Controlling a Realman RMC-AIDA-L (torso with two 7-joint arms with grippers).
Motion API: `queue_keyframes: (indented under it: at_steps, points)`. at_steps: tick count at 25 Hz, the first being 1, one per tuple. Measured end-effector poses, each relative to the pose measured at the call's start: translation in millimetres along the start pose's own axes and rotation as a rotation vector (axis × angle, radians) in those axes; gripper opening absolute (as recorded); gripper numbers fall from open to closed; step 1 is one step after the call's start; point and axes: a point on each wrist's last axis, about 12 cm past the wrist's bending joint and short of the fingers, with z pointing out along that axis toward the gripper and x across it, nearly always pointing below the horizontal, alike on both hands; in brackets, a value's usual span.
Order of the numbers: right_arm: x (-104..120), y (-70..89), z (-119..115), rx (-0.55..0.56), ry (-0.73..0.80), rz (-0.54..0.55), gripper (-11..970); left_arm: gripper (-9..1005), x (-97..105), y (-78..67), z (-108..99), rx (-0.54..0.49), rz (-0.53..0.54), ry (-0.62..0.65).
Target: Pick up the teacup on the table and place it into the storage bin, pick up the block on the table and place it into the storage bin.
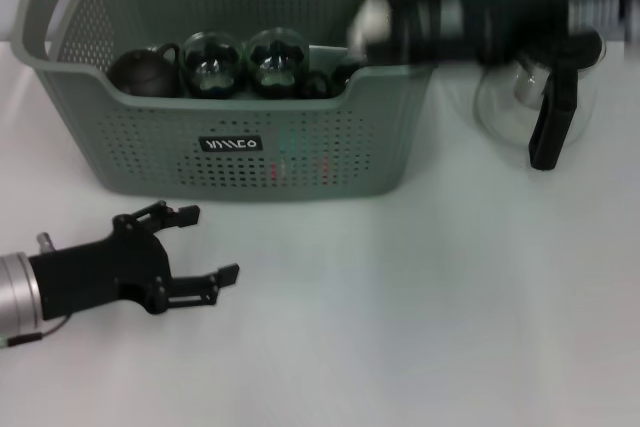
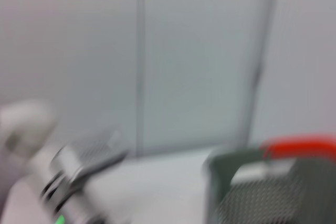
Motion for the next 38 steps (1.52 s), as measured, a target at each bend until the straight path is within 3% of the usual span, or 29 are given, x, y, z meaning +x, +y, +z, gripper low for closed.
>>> queue_keyframes:
  at_steps: [4,8,13,18,23,25,26,27,31,36,38]
  points:
    - [-23.2,-44.7,19.6,0.065,-0.037,0.046,496,951,-4.0,1.4,3.8,0.008,0.009,-0.006]
    - [-14.0,-83.5,48.2,0.163,0.047,0.098,503,951,-6.8,1.3,6.1,0.019,0.009,-0.015]
    - [3.2,-96.5,62.0,0.247,0.11,0.072,511,951,-7.9,-0.2,6.1,0.029,-0.001,-0.029]
    - [9.4,-88.9,55.7,0.238,0.098,0.034,519,951,-9.5,-1.1,5.5,0.044,-0.024,-0.036]
    - [9.0,-62.6,29.1,0.156,-0.025,-0.037,727,951,-14.5,-5.7,3.8,0.09,-0.038,-0.078]
    - [25.8,-37.7,11.7,0.045,-0.092,-0.088,827,951,-18.4,-9.2,-0.2,0.127,-0.039,-0.116]
    - [25.8,-37.7,11.7,0.045,-0.092,-0.088,885,951,-20.0,-11.1,-2.1,0.147,-0.038,-0.131]
    - [37.8,-26.7,5.4,-0.006,-0.12,-0.117,944,951,-21.6,-13.3,-3.6,0.17,-0.036,-0.147]
    - [94.5,2.6,-2.9,-0.098,-0.187,-0.177,942,951,-22.5,-17.5,-4.0,0.212,-0.035,-0.159]
    - [166.9,22.2,1.9,-0.105,-0.232,-0.122,943,951,-19.7,-19.8,0.7,0.233,-0.045,-0.139]
    - [184.5,27.0,7.7,-0.11,-0.214,-0.113,943,951,-19.6,-19.9,3.6,0.24,-0.047,-0.131]
